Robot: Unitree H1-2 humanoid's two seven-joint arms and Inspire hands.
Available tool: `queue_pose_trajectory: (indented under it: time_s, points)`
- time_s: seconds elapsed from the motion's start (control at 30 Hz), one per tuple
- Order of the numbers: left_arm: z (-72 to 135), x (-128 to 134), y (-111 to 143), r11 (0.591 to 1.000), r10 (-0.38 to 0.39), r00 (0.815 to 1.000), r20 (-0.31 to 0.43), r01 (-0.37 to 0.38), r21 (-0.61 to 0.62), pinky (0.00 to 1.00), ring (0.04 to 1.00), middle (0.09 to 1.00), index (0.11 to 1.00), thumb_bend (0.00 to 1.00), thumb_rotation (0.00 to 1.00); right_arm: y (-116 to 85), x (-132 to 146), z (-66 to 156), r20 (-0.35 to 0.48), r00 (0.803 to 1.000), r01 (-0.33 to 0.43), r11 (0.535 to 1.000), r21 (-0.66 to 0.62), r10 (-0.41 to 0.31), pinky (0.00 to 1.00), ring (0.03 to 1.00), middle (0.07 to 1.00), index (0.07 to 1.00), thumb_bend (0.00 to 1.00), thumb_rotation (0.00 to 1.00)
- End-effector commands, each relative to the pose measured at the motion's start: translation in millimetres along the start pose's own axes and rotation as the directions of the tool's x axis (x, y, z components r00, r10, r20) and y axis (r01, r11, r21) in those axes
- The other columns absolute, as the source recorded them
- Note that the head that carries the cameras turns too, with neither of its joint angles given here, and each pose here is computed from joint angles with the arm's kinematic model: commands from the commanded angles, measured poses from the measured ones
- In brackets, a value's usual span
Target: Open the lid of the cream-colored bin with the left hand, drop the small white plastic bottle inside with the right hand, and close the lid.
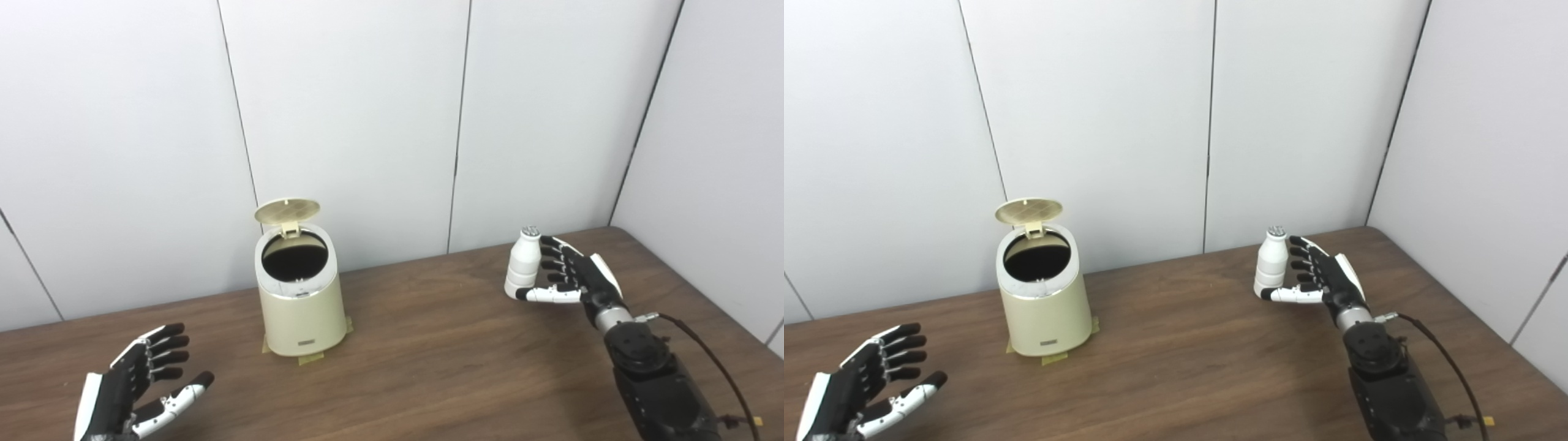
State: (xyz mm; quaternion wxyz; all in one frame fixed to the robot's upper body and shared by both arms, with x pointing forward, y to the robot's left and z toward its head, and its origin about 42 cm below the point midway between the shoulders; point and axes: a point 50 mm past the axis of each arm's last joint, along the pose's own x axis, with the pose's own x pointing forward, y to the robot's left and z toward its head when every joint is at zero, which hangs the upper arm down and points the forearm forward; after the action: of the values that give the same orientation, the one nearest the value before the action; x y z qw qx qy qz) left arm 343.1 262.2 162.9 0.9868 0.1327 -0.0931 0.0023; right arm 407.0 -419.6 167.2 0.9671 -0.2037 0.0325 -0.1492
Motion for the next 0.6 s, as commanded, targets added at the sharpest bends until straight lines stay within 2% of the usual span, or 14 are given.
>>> queue_pose_trajectory:
  time_s: [0.0,0.17,0.47,0.53,0.57]
  points:
    - [22.1,10.8,4.5,1.000,0.002,0.995,0.095,-0.002,0.007,0.64,0.695,0.734,0.769,0.65,0.00,-6.3,14.1,31.6,0.104,0.993,0.046,0.999,0.011,-0.047,0.74,0.797,0.847,0.838,0.81,0.13]
    - [20.8,10.3,5.2,1.000,-0.006,0.995,0.095,0.005,0.009,0.66,0.700,0.739,0.777,0.65,0.00,-1.8,16.0,33.7,0.122,0.991,0.060,0.998,0.024,-0.063,0.70,0.764,0.818,0.815,0.80,0.13]
    - [20.1,9.6,5.7,1.000,-0.009,0.996,0.091,0.009,0.003,0.68,0.710,0.749,0.778,0.65,0.00,5.0,18.4,35.9,0.140,0.989,0.042,0.999,0.020,-0.045,0.67,0.750,0.813,0.808,0.80,0.11]
    - [19.9,9.6,5.8,1.000,-0.010,0.996,0.089,0.010,0.001,0.67,0.708,0.748,0.774,0.65,0.00,6.2,18.8,37.3,0.153,0.987,0.048,0.998,0.034,-0.052,0.65,0.736,0.804,0.807,0.79,0.09]
    - [20.1,9.5,5.7,1.000,-0.008,0.996,0.083,0.008,0.000,0.67,0.708,0.750,0.777,0.65,0.00,6.6,19.4,37.7,0.159,0.985,0.058,0.997,0.052,-0.066,0.61,0.701,0.786,0.793,0.78,0.05]
